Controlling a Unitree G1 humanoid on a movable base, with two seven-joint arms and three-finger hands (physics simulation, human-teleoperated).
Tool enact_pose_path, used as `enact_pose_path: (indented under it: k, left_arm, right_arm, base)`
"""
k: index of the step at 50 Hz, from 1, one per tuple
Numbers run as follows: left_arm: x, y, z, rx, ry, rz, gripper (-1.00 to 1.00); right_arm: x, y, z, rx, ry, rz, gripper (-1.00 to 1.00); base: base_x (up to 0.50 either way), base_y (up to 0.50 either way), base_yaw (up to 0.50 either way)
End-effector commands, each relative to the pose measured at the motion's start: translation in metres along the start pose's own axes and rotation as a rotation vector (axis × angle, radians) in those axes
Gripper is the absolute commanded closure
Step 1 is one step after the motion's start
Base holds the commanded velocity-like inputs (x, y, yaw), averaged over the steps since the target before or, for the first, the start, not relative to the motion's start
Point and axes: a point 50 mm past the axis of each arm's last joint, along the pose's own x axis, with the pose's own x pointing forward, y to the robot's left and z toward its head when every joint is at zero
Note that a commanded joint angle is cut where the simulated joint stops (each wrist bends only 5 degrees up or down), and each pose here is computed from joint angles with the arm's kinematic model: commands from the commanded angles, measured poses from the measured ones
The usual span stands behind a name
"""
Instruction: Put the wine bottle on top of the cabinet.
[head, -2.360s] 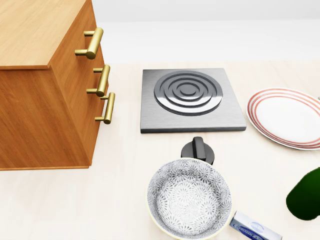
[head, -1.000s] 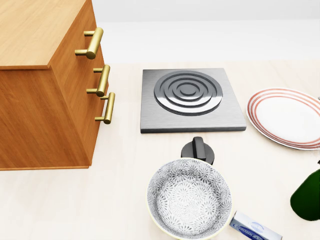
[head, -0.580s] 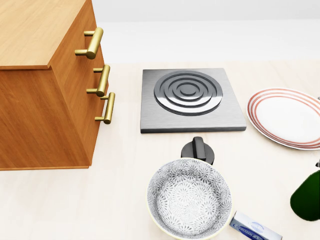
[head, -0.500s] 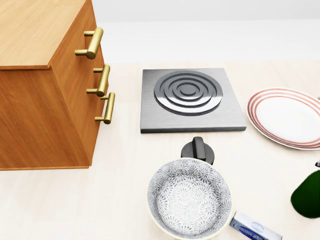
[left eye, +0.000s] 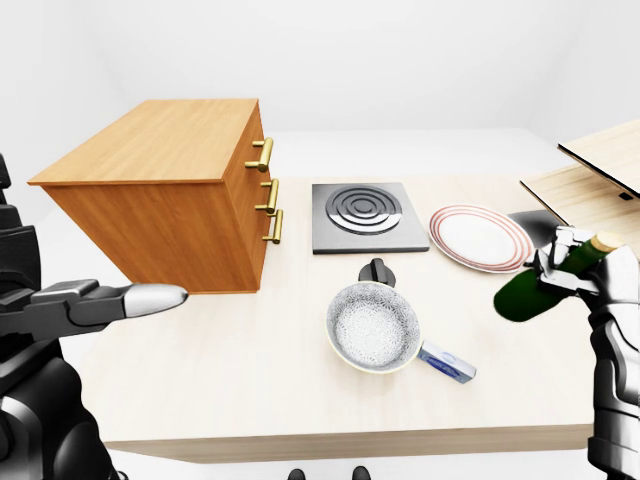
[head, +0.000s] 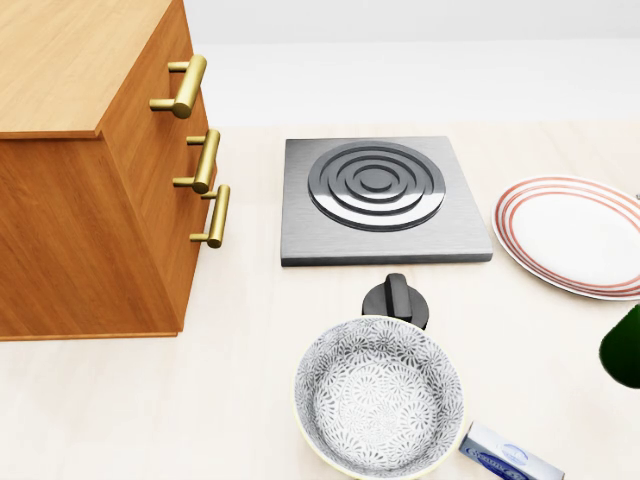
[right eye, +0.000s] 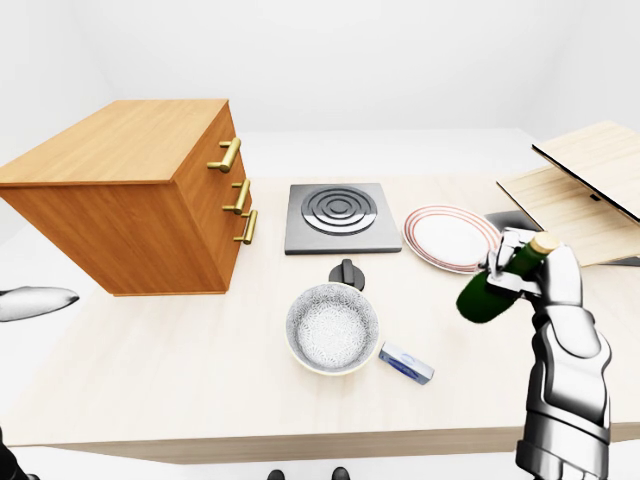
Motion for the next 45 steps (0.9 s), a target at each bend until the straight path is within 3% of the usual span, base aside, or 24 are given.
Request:
enact_pose_path:
  k: [1, 13, 23, 29, 39, 45]
  left_arm:
    - [-0.001, -0.001, 0.0, 0.004, 0.0, -0.006, -1.0]
    - [-0.001, -0.001, 0.0, 0.001, -0.001, -0.003, -1.0]
    - [-0.002, -0.006, -0.003, -0.015, 0.012, -0.004, -1.0]
    - [-0.005, -0.01, -0.008, -0.025, 0.04, -0.013, -1.0]
    - [-0.005, -0.013, -0.009, -0.03, 0.045, -0.021, -1.0]
    - [0.014, -0.017, -0.004, -0.073, -0.045, -0.015, -1.0]
  right_arm:
    - [0.007, -0.006, 0.038, 0.079, -0.165, -0.069, 1.0]
    - [0.021, -0.01, 0.095, 0.036, -0.355, -0.054, 1.0]
    - [0.031, 0.015, 0.134, 0.033, -0.49, 0.017, 1.0]
    - [0.05, 0.033, 0.141, 0.036, -0.476, 0.072, 1.0]
    - [0.099, 0.065, 0.145, 0.051, -0.343, 0.169, 1.0]
    - [0.115, 0.083, 0.161, 0.054, -0.321, 0.219, 1.0]
  base:
    - [0.0, 0.0, 0.0]
    - [0.0, 0.0, 0.0]
    - [0.0, 0.0, 0.0]
    - [0.0, 0.0, 0.0]
    - [0.0, 0.0, 0.0]
    - [0.0, 0.0, 0.0]
